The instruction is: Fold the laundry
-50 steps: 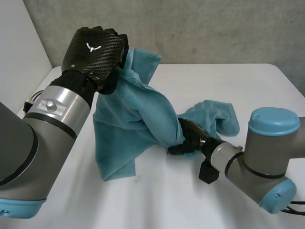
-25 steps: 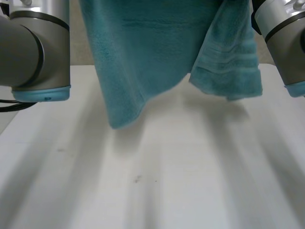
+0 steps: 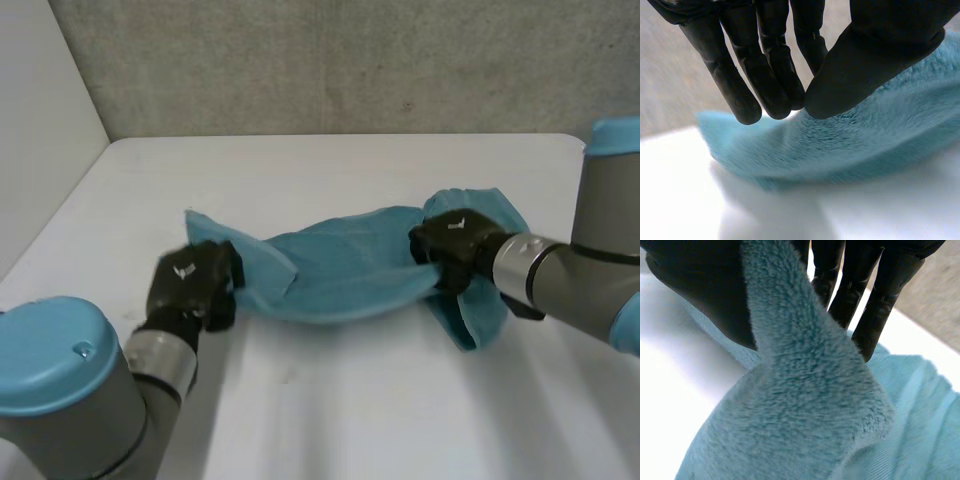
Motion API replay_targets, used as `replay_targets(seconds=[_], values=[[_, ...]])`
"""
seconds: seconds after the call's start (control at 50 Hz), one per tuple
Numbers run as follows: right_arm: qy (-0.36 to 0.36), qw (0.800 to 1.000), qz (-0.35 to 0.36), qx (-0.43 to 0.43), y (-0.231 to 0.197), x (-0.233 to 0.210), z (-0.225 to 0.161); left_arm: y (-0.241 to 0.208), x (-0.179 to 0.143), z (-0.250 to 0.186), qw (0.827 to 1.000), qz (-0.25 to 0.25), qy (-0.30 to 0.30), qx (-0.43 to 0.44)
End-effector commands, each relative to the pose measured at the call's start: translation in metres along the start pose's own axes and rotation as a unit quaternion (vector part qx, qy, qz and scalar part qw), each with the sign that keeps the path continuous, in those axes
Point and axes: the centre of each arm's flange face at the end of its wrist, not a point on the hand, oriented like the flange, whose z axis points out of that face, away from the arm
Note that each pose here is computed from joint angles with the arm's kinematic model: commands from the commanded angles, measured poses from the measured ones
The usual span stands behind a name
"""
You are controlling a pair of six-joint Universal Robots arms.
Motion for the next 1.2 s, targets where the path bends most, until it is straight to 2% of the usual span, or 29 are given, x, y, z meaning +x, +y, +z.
replay_targets(seconds=[0.02,0.06,0.1,0.12,0.16,0.18,0.2,0.22,0.26,0.28,0.32,0.38,0.42,0.44,0.48,0.5,0.54,0.56,0.58,0.6,0.64,0.66,0.7,1.04,1.1,1.18,1.2], values=[[-0.012,1.0,0.01,-0.007,0.017,-0.013,0.004,-0.012,0.018,-0.011,0.999,0.009,0.035,-0.011],[-0.01,1.0,0.011,-0.003,0.018,-0.014,0.003,-0.02,0.02,-0.007,0.999,0.018,0.045,0.002],[-0.009,1.0,0.011,-0.001,0.019,-0.015,0.001,-0.036,0.03,0.001,0.994,0.06,0.087,0.029],[-0.007,1.0,0.01,0.003,0.019,-0.015,-0.001,-0.036,0.03,0.001,0.994,0.06,0.087,0.029],[-0.007,1.0,0.009,0.006,0.019,-0.016,-0.003,-0.048,0.039,0.008,0.98,0.125,0.141,0.056],[-0.006,1.0,0.009,0.007,0.02,-0.017,-0.006,-0.048,0.039,0.008,0.98,0.126,0.141,0.057],[-0.006,1.0,0.009,0.007,0.02,-0.017,-0.006,-0.053,0.042,0.012,0.97,0.164,0.167,0.072],[-0.006,1.0,0.009,0.007,0.022,-0.018,-0.006,-0.053,0.042,0.012,0.969,0.165,0.167,0.072],[-0.005,1.0,0.01,0.008,0.023,-0.018,-0.007,-0.055,0.05,0.02,0.943,0.238,0.212,0.098],[-0.006,1.0,0.01,0.006,0.025,-0.019,-0.007,-0.055,0.05,0.02,0.943,0.239,0.212,0.098],[-0.006,1.0,0.012,0.003,0.028,-0.019,-0.007,-0.048,0.057,0.035,0.919,0.297,0.237,0.106],[-0.009,1.0,0.015,-0.004,0.033,-0.021,-0.008,-0.04,0.057,0.041,0.911,0.319,0.242,0.094],[-0.009,1.0,0.016,-0.006,0.034,-0.021,-0.008,-0.024,0.058,0.054,0.899,0.353,0.251,0.063],[-0.01,1.0,0.016,-0.007,0.036,-0.022,-0.008,-0.024,0.058,0.054,0.899,0.353,0.251,0.063],[-0.011,1.0,0.017,-0.009,0.037,-0.023,-0.008,-0.007,0.058,0.069,0.884,0.389,0.258,0.038],[-0.011,1.0,0.017,-0.009,0.038,-0.023,-0.008,-0.007,0.058,0.069,0.883,0.389,0.258,0.038],[-0.012,1.0,0.018,-0.011,0.039,-0.024,-0.008,0.008,0.054,0.083,0.862,0.435,0.26,0.028],[-0.012,1.0,0.018,-0.011,0.039,-0.024,-0.008,0.008,0.054,0.083,0.862,0.435,0.26,0.028],[-0.012,1.0,0.018,-0.011,0.039,-0.024,-0.008,0.014,0.05,0.09,0.85,0.458,0.259,0.022],[-0.012,1.0,0.017,-0.011,0.038,-0.024,-0.008,0.014,0.05,0.09,0.85,0.458,0.259,0.022],[-0.011,1.0,0.018,-0.011,0.039,-0.024,-0.008,0.027,0.042,0.101,0.828,0.498,0.256,0.015],[-0.012,1.0,0.018,-0.012,0.04,-0.025,-0.009,0.027,0.042,0.101,0.828,0.498,0.256,0.015],[-0.012,1.0,0.018,-0.012,0.039,-0.025,-0.009,0.034,0.04,0.107,0.813,0.523,0.255,0.013],[-0.004,1.0,0.017,-0.009,0.041,-0.022,-0.007,0.047,0.028,0.112,0.812,0.531,0.241,-0.017],[0.0,1.0,0.018,-0.006,0.038,-0.02,-0.007,0.032,0.026,0.114,0.819,0.536,0.205,-0.003],[0.004,1.0,0.026,-0.003,0.036,-0.018,-0.006,-0.014,0.025,0.111,0.83,0.536,0.134,0.072],[0.007,0.999,0.035,-0.001,0.034,-0.016,-0.006,-0.014,0.025,0.111,0.831,0.536,0.134,0.072]])
